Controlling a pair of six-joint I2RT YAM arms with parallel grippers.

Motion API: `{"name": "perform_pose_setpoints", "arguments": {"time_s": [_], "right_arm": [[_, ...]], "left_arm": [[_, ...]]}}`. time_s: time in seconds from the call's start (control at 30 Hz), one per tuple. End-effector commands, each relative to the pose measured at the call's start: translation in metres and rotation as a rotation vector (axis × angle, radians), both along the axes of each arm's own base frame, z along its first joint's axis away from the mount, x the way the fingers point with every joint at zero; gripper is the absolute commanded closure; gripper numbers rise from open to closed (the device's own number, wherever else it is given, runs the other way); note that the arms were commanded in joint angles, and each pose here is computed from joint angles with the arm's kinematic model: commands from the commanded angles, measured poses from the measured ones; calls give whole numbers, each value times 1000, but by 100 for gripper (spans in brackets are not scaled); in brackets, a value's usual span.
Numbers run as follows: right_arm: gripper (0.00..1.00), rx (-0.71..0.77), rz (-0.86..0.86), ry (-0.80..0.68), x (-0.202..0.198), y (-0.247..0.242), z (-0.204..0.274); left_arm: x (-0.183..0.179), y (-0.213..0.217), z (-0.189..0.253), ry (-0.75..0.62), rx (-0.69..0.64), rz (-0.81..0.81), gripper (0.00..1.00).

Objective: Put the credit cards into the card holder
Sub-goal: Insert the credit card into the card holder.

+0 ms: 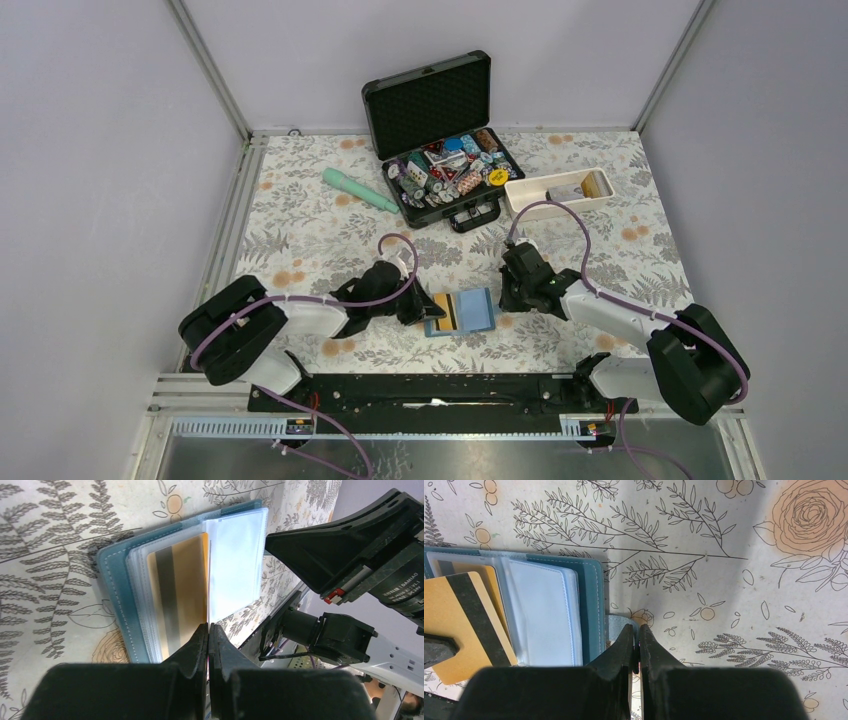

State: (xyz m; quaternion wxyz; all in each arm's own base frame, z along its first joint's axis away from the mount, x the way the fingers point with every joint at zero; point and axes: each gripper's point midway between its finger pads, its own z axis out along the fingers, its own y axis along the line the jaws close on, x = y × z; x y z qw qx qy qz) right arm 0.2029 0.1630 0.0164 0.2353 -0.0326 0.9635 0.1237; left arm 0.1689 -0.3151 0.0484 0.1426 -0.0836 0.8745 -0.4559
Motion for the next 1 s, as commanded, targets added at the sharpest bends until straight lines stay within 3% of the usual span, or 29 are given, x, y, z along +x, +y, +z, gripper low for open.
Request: {"name": "perform_pose_setpoints", "arguments": {"time_s": [0.0,0.4,0.97], "right_arm": [[100,15,0,-4,-1,4,2],[100,10,2,3,-2,3,0],[100,5,6,26,-8,1,-4]], "left_arm": [[3,1,-5,-14,4,19,100],[4,0,-12,-39,52,-20,100],[6,-9,-9,-66,22,-56,100]]}}
